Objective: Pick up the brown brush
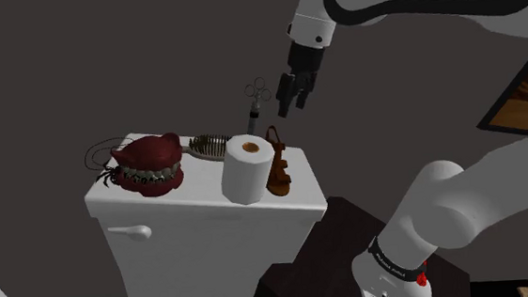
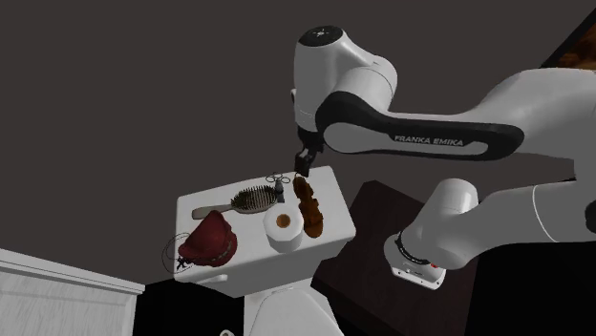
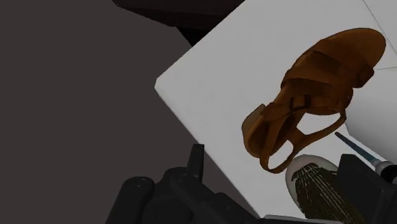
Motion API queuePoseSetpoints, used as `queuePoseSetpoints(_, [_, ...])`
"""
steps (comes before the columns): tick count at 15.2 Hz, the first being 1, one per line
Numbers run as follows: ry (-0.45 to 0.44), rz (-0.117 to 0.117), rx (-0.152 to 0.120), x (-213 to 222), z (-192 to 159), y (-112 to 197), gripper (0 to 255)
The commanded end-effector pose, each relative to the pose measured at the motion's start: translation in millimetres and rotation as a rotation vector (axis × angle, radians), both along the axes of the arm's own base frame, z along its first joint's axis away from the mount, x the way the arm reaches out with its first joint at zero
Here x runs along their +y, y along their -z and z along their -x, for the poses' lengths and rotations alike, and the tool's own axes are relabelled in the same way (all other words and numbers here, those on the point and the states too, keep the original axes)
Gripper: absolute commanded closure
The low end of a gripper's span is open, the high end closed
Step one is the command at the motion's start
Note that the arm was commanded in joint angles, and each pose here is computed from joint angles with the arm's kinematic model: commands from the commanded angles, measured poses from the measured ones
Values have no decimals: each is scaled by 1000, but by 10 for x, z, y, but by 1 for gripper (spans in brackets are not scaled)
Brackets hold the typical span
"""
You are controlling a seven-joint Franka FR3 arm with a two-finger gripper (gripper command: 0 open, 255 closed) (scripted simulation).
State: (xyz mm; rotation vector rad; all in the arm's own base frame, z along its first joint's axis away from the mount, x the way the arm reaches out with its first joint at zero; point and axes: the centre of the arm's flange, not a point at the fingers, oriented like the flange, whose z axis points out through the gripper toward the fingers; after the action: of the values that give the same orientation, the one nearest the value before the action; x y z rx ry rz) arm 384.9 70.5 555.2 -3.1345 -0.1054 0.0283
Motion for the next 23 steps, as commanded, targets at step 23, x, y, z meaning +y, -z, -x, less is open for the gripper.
queuePoseSetpoints(23, [-469,-31,45,1666,-1690,1111,0])
